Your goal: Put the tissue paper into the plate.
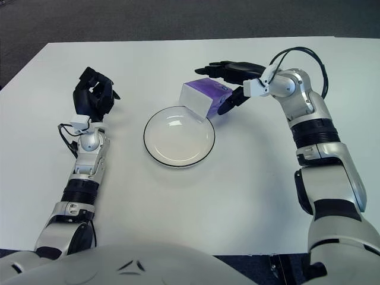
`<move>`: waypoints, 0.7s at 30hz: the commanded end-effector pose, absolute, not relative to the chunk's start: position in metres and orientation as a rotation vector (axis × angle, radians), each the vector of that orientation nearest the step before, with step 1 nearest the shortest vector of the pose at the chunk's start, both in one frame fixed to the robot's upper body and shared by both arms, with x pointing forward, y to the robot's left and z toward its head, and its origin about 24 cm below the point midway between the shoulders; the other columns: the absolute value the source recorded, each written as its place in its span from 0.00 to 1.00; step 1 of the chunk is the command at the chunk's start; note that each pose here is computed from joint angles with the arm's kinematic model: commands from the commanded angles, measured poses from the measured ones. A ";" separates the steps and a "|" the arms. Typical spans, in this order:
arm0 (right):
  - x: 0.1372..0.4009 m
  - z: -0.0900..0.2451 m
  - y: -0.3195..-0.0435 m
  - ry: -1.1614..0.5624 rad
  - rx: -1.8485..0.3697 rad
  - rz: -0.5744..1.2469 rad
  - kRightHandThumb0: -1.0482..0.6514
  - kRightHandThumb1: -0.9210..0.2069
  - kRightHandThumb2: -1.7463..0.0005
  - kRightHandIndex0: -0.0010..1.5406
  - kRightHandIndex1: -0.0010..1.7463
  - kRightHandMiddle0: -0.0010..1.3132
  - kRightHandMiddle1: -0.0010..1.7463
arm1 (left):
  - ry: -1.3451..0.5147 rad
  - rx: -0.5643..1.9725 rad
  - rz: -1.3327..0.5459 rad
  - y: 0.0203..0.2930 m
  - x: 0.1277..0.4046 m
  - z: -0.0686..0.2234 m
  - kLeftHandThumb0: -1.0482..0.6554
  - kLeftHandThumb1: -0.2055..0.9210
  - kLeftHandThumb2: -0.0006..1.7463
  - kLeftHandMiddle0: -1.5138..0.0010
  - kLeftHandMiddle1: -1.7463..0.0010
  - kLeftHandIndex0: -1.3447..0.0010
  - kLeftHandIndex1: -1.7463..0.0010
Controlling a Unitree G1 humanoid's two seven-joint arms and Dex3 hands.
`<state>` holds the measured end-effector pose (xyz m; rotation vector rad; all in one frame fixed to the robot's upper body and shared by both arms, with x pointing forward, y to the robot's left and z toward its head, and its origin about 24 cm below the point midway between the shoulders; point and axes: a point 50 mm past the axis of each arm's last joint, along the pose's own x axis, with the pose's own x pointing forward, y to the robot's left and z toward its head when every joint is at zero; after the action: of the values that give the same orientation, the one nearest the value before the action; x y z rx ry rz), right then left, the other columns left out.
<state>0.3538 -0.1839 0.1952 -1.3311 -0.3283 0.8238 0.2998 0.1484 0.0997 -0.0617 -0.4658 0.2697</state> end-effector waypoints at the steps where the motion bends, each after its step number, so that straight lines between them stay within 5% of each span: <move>1: 0.365 0.196 -0.176 -0.274 -1.348 0.830 0.11 0.01 1.00 0.00 0.00 0.01 0.00 | -0.088 -0.050 0.334 0.154 0.247 0.001 0.47 1.00 0.19 0.39 0.00 0.44 0.00; 16: 0.385 0.174 -0.176 -0.164 -1.325 0.785 0.08 0.01 1.00 0.00 0.00 0.00 0.00 | -0.093 -0.047 0.340 0.154 0.245 0.002 0.47 1.00 0.19 0.39 0.00 0.44 0.00; 21: 0.390 0.144 -0.175 -0.099 -1.316 0.740 0.07 0.01 1.00 0.00 0.00 0.00 0.00 | -0.096 -0.040 0.350 0.152 0.244 0.002 0.47 1.00 0.19 0.39 0.00 0.44 0.00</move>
<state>0.3825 -0.1841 0.1584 -1.2991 -0.1200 0.7731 0.2994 0.1479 0.1009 -0.0616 -0.4728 0.2680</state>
